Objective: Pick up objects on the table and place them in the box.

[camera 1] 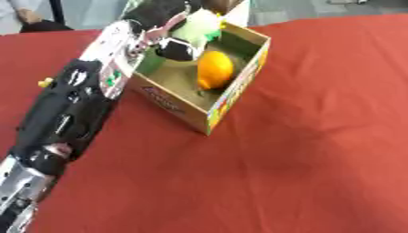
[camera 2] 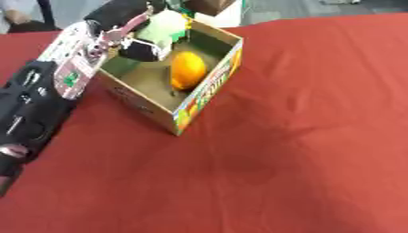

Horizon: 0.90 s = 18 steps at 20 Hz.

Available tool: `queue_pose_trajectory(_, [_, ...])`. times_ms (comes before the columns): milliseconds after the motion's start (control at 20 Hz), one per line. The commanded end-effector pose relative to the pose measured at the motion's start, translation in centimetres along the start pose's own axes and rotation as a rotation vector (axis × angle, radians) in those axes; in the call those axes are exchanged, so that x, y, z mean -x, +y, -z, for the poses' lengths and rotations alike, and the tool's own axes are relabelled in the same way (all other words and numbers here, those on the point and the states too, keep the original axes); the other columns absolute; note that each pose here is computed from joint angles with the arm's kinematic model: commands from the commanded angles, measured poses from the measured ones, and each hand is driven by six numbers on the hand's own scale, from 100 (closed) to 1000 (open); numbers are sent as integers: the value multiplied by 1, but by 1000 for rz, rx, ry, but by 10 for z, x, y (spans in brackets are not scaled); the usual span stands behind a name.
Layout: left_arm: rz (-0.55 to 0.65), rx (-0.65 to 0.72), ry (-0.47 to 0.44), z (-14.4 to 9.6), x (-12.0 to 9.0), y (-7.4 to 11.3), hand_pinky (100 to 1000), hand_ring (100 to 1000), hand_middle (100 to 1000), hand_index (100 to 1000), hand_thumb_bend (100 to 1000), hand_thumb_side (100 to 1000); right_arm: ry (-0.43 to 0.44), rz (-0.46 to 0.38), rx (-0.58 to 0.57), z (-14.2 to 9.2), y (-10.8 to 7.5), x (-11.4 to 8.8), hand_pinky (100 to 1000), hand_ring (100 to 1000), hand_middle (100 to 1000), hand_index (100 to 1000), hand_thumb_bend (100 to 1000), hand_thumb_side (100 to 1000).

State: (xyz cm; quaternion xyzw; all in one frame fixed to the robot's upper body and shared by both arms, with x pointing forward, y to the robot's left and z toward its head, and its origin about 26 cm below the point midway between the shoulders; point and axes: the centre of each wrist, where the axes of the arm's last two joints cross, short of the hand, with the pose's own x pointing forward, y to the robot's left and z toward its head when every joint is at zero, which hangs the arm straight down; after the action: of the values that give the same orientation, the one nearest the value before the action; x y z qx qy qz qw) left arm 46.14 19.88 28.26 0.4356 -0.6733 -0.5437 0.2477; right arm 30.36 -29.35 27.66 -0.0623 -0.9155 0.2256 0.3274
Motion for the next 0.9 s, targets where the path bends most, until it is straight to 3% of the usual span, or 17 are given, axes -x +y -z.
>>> queue_pose_trajectory(50, [47,-32,62,3,8,7,493,656,684,790,100,279,-32,-7,-7,5,-3,-8,897,834,664,912,305,794])
queue_pose_trajectory(250, [91,-9,136,2,12,1,590,774,812,938,100,211,-27,-6,-2,4,-3,-7,898,834,663,912,285,792])
queue_pose_trajectory(300, [104,2,147,2,12,-1,640,815,858,984,100,331,-26,-6,-1,4,-3,-7,898,834,662,912,285,792])
queue_pose_trajectory(350, [117,13,155,2,13,-2,640,815,858,984,100,331,-26,-5,0,3,-3,-7,898,834,662,912,285,792])
queue_pose_trajectory(400, [129,29,164,1,14,-3,718,873,916,1000,173,579,-25,-5,0,3,-3,-7,898,834,662,912,284,791])
queue_pose_trajectory(500, [139,60,180,0,15,-4,746,893,940,1000,276,734,-24,-5,1,3,-3,-7,898,834,661,912,284,791])
queue_pose_trajectory(550, [139,69,188,0,16,-4,760,904,955,1000,347,893,-24,-5,2,3,-3,-7,898,834,661,911,284,791])
queue_pose_trajectory(700, [120,88,214,-1,18,-6,767,911,964,1000,423,962,-23,-3,5,2,-3,-6,898,834,661,911,285,791])
queue_pose_trajectory(900, [98,72,248,-3,20,-5,768,911,961,1000,436,1000,-18,-2,8,2,-3,-6,899,834,660,912,286,791])
